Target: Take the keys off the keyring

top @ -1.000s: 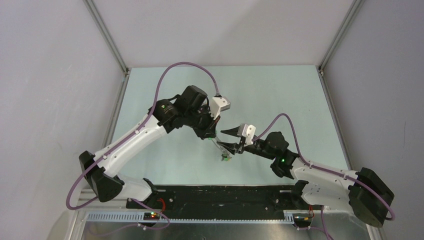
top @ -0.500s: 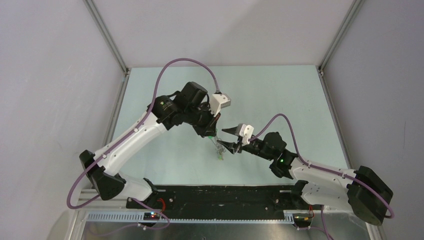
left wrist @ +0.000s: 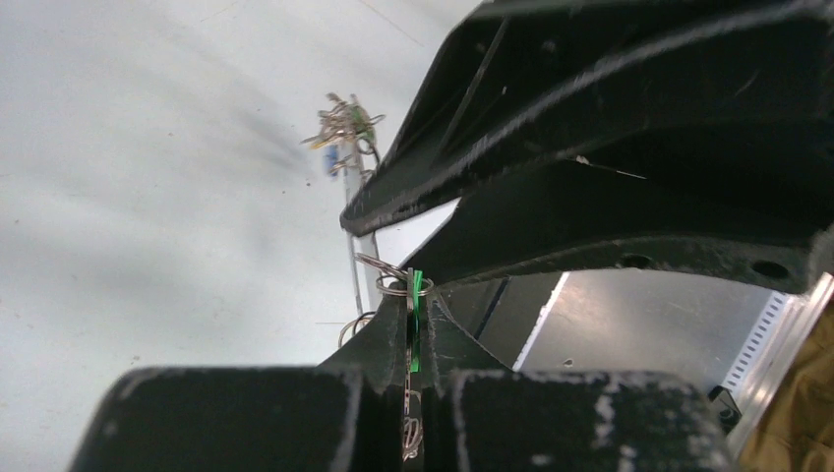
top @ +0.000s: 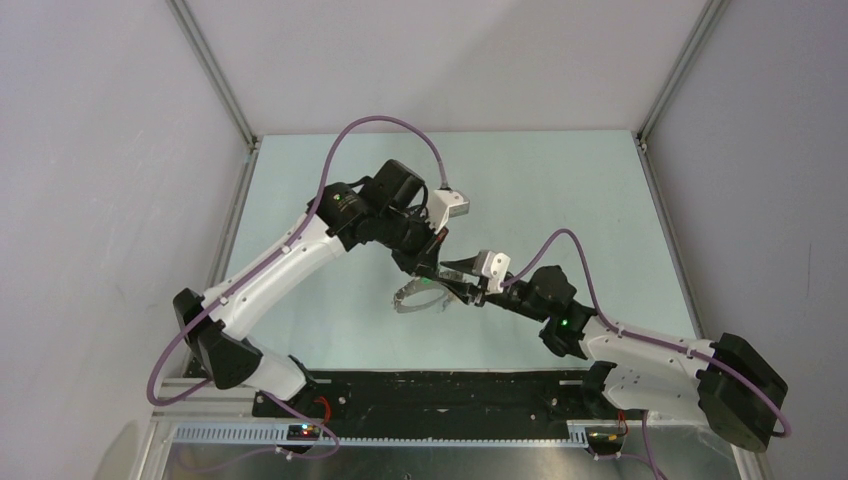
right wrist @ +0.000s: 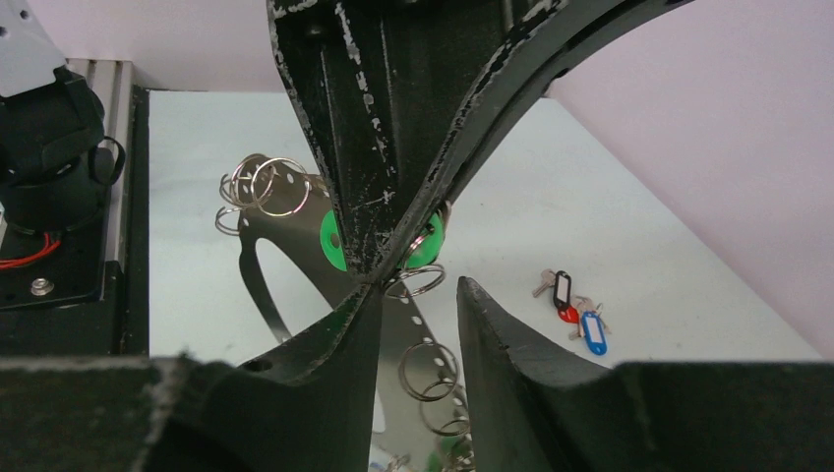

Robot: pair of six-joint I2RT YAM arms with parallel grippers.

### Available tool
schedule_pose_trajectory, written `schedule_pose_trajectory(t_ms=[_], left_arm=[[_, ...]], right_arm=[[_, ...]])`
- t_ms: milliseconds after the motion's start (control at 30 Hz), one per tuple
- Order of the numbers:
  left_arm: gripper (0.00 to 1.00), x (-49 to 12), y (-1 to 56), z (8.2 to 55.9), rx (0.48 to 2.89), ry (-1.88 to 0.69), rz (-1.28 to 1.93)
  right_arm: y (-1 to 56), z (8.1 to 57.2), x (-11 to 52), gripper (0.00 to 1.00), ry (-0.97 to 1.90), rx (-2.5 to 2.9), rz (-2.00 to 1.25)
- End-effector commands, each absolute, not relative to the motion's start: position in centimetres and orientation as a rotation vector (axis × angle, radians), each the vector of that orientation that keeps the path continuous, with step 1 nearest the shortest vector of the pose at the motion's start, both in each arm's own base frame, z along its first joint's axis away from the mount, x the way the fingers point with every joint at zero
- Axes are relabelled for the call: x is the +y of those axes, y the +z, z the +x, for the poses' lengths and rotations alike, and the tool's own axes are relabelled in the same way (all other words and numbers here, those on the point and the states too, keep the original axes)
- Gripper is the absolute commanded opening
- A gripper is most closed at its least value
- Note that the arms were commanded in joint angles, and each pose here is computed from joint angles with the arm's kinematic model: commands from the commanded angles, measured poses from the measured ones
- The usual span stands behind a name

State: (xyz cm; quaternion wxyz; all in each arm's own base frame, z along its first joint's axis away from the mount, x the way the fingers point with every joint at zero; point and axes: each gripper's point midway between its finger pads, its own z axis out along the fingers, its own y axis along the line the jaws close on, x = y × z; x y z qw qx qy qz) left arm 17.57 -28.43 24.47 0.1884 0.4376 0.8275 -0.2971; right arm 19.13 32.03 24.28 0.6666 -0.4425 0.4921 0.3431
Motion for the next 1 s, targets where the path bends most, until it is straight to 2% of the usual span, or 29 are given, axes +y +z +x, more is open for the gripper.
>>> schedule_pose_trajectory(t_ms=[0,233,667,967], left_arm=[[0.00,-29.7,27.3,16.3,2.257,-0.987,1.234],[0.00,-29.8,27.4,15.6,2.259,-1.042,1.245],[0.00,-29.4,27.8,16.9,2.302,-1.130,1.151],[0.00,-29.7,26.7,18.4,2.346,-1.137,1.127]], right_arm=[[26.4,18.8,32.6,0.28,0.777,1.026,-0.980],[26.8,18.8,32.3,0.01,0.759,1.025,-0.966],[26.8,14.8,32.0,0.00,0.697,0.905,-1.117],[25.8,12.8,32.9,0.00,0.403,0.741,-1.283]])
